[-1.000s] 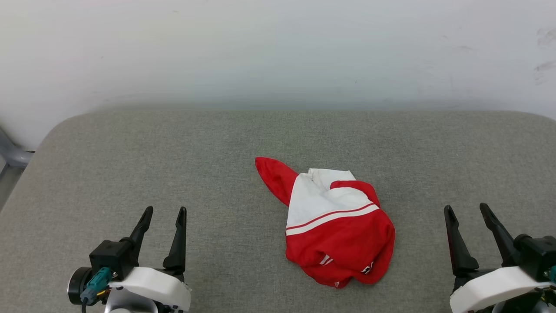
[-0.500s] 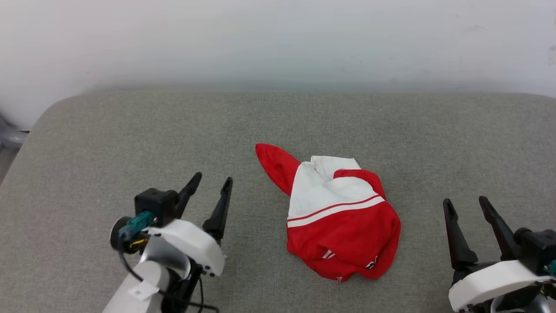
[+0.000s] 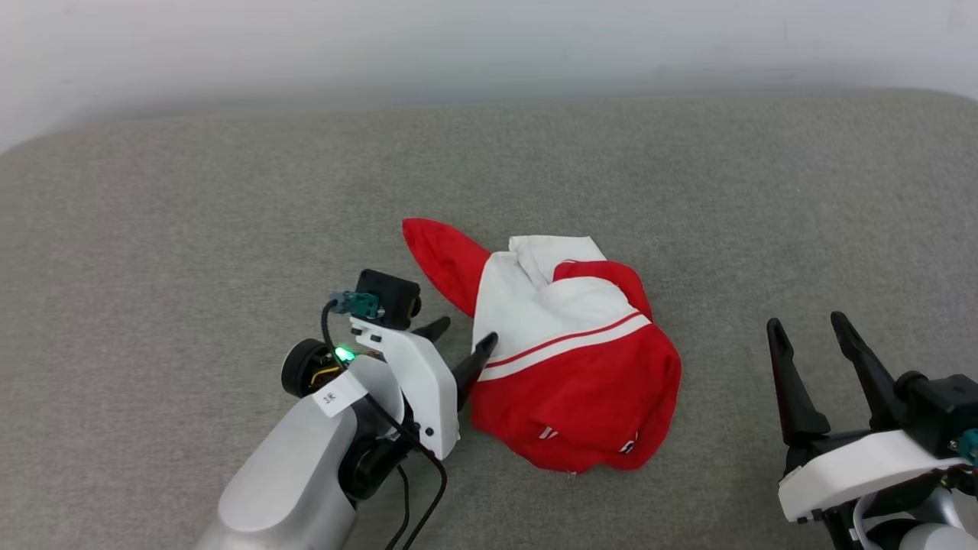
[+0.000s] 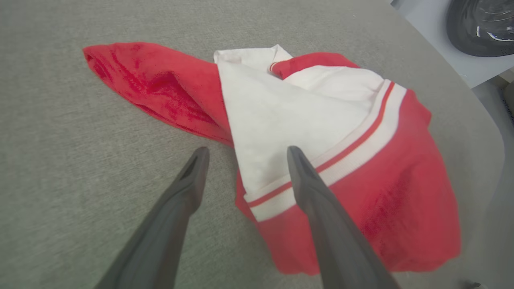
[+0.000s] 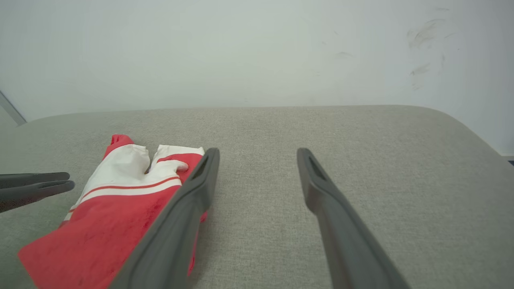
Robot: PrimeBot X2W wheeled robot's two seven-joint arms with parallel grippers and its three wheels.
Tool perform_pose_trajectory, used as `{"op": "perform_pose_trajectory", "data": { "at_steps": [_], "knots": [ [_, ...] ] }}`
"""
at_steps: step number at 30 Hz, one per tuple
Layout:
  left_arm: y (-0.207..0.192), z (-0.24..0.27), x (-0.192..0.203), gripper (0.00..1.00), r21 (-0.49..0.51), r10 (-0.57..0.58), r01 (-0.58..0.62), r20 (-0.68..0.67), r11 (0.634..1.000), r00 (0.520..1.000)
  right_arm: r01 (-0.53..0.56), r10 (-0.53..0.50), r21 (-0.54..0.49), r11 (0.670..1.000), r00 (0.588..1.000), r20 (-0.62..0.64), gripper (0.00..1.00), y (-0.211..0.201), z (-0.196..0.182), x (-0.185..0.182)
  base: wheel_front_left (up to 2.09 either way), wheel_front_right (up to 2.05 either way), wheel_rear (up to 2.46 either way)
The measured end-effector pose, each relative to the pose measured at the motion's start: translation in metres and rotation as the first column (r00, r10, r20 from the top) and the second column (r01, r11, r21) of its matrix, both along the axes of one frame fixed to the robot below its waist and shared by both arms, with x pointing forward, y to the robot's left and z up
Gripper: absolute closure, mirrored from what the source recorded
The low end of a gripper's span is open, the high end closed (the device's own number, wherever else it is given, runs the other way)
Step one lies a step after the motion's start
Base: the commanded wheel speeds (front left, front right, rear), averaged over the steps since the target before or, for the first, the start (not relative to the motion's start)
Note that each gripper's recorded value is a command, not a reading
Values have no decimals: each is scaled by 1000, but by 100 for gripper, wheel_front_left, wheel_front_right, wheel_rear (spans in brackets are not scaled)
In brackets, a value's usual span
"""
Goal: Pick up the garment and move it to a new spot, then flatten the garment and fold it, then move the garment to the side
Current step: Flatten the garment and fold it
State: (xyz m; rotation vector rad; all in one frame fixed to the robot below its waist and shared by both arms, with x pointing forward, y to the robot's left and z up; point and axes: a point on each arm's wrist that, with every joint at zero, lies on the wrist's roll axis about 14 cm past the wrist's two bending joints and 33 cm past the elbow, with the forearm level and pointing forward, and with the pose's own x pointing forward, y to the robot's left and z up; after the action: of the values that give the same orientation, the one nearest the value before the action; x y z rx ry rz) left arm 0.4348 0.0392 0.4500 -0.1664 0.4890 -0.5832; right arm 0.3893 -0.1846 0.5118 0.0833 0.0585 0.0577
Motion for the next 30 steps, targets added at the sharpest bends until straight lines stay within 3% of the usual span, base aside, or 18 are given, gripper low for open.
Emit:
{"op": "perform_pose_trajectory", "data": {
  "at_steps": [13, 14, 16, 22, 30],
  "knots": [
    [-27, -68, -24, 0, 115, -182, 219, -267, 969, 946, 43, -43, 9, 999, 998, -41, 0, -14, -21, 7, 0, 0, 0],
    [-29, -69, -25, 22, 114, -191, 228, -272, 967, 943, 43, -43, 10, 999, 998, -39, 0, -14, -21, 8, 0, 0, 0],
    [-30, -70, -27, 100, 123, -204, 245, -273, 962, 940, 43, -43, 16, 999, 998, -40, 0, -13, -22, 8, 0, 0, 0],
    [-24, -58, -16, 100, 128, -180, 203, -171, 971, 969, 35, -34, 25, 999, 999, -33, 0, -11, -20, 10, 0, 0, 0],
    [14, -10, 12, 100, 114, -26, 21, 42, 993, 999, 13, -13, 39, 999, 1000, -10, 0, -3, -11, 8, 0, 0, 0]
  ]
}}
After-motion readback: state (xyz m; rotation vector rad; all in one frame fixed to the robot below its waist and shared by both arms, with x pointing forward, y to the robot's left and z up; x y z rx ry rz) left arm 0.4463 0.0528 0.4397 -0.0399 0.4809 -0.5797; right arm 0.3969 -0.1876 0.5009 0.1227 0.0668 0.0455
